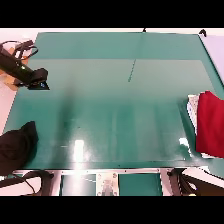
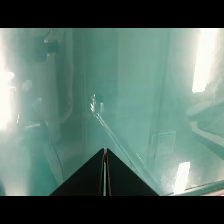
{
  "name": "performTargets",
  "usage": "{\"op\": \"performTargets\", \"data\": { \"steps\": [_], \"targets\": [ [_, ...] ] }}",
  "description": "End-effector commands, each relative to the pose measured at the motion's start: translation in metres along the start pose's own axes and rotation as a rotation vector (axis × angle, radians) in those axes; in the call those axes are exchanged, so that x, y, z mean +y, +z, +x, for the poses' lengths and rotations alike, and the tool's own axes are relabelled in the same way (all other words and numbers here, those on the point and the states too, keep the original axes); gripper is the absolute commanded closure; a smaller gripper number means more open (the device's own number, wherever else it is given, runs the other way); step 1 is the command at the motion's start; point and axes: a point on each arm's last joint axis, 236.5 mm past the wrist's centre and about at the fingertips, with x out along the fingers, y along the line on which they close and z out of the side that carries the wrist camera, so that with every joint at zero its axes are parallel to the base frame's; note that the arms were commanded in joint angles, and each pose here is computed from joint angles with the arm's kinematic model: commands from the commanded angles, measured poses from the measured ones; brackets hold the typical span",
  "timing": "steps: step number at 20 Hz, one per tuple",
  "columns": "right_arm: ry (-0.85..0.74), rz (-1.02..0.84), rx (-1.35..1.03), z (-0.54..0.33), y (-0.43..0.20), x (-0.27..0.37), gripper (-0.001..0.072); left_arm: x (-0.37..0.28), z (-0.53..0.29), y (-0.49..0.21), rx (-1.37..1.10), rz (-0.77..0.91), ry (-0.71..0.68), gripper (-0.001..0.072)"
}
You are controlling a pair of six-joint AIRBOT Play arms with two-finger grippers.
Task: Fold the shirts.
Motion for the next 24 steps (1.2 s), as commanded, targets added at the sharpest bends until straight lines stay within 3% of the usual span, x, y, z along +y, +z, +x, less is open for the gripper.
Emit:
{"op": "performTargets", "data": {
  "steps": [1,2,3,6,10,13,18,24],
  "targets": [
    [0.103,-0.017,-0.067,-0.017,0.013,0.031,0.0258,-0.001,0.0,0.005,-0.022,0.011,-0.004,0.0673],
    [0.206,-0.084,-0.122,-0.034,0.018,0.062,0.0491,-0.003,0.0,0.007,-0.028,0.026,-0.015,0.0673],
    [0.318,-0.181,-0.185,-0.054,0.019,0.098,0.0674,-0.008,0.0,0.011,-0.049,0.044,-0.033,0.0673],
    [0.562,-0.499,-0.34,-0.104,-0.01,0.198,0.0699,-0.029,-0.003,0.024,-0.108,0.075,-0.12,0.0673],
    [0.611,-0.873,-0.475,-0.108,-0.09,0.26,0.0702,-0.062,-0.005,0.014,-0.099,0.068,-0.269,0.0674],
    [0.588,-1.053,-0.436,-0.056,-0.153,0.248,0.0702,-0.078,0.02,-0.04,-0.06,0.046,-0.302,0.0674],
    [0.561,-1.166,-0.346,0.036,-0.212,0.205,0.0701,-0.089,0.064,-0.129,0.007,0.025,-0.305,0.0674],
    [0.486,-1.237,-0.218,0.066,-0.235,0.18,0.0701,-0.088,0.067,-0.138,0.028,0.021,-0.306,0.0673]
  ]
}}
